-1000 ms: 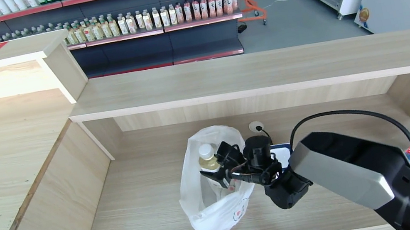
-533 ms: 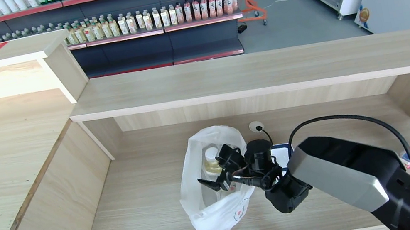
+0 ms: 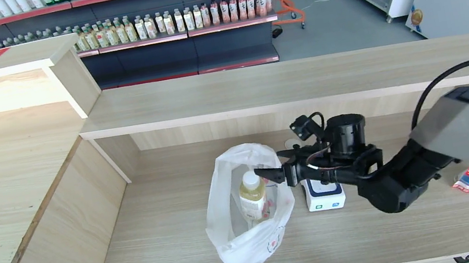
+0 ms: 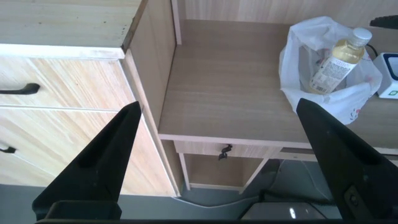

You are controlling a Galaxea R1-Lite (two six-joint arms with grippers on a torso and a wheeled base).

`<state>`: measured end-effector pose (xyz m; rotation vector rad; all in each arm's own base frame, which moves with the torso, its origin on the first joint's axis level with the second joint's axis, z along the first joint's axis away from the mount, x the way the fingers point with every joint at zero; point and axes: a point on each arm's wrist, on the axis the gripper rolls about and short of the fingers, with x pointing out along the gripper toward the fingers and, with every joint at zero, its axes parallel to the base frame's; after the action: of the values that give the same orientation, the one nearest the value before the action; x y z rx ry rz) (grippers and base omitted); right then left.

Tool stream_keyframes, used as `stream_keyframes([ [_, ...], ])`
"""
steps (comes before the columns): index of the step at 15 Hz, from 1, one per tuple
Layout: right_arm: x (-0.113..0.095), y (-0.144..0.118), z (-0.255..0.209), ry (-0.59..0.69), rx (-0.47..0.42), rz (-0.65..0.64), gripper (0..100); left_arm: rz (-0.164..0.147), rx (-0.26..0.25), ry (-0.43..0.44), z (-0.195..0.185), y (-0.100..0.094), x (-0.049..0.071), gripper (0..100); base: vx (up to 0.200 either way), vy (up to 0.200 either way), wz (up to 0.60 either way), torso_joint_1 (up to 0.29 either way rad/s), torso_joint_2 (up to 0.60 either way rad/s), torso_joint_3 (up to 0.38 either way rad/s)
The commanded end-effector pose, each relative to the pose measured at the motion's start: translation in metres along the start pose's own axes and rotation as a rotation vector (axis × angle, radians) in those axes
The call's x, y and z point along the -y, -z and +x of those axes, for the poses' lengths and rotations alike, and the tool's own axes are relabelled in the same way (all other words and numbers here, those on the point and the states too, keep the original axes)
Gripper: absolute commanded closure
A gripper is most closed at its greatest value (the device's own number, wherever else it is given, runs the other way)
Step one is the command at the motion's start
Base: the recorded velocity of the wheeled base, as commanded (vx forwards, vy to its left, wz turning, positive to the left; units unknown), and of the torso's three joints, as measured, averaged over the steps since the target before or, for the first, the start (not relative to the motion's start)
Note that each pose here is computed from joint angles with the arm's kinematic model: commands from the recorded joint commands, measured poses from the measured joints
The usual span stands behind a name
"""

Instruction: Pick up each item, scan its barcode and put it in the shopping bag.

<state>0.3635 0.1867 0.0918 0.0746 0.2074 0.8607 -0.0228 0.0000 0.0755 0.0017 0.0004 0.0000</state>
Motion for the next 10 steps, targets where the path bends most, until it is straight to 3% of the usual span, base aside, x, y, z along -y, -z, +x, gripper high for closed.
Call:
stream_keyframes([
  [1,-0.017,-0.076,-0.115,0.086,0.078,0.158,0,0.0,0.0,0.0,0.0,0.0,0.0,0,0.0,0.0,0.0,0.0,0.0,0.0],
  [3,-0.021,-0.096,-0.146,0.124,0.108,0.199,0,0.0,0.0,0.0,0.0,0.0,0.0,0,0.0,0.0,0.0,0.0,0.0,0.0],
  [6,-0.011,-0.113,-0.19,0.239,0.169,0.188,0,0.0,0.0,0.0,0.0,0.0,0.0,0,0.0,0.0,0.0,0.0,0.0,0.0],
  [10,0.001,-0.11,-0.217,0.355,0.132,0.243,0,-0.003,-0.001,0.0,0.0,0.0,0.0,0,0.0,0.0,0.0,0.0,0.0,0.0],
])
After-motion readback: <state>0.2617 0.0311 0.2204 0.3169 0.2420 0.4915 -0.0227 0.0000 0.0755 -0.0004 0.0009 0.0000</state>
